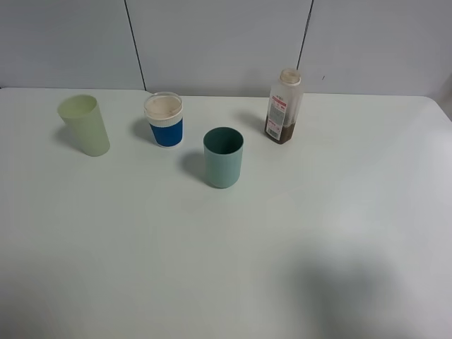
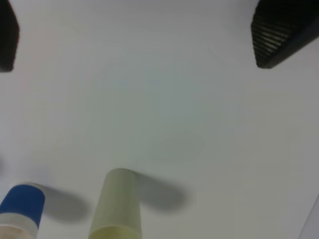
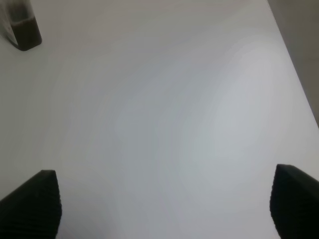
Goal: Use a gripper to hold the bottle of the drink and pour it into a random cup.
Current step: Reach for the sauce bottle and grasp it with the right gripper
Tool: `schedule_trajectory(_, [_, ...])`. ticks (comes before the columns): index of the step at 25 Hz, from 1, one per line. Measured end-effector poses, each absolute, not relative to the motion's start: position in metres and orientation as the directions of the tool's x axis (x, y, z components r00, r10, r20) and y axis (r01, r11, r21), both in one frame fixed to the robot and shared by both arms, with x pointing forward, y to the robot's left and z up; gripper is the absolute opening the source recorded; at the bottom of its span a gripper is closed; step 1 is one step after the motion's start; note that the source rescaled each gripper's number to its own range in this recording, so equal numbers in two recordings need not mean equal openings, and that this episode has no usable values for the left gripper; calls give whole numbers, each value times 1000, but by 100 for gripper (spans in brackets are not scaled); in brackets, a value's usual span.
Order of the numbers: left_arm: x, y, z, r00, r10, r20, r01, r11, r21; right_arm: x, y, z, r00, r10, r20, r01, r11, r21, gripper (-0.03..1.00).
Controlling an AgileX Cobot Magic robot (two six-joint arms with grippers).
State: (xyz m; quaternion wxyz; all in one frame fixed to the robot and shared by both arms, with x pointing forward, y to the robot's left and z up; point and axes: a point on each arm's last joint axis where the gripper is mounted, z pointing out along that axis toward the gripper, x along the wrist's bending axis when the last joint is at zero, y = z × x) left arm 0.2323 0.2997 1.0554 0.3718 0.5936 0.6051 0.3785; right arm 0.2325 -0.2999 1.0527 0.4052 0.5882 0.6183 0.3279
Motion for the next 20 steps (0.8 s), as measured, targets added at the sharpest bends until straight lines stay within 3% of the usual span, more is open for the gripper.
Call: schedule_trajectory(20, [232,300,1055,-19,1000,-1,437,9,899,232,-300,1053,20,993,-115,462,93,882,85])
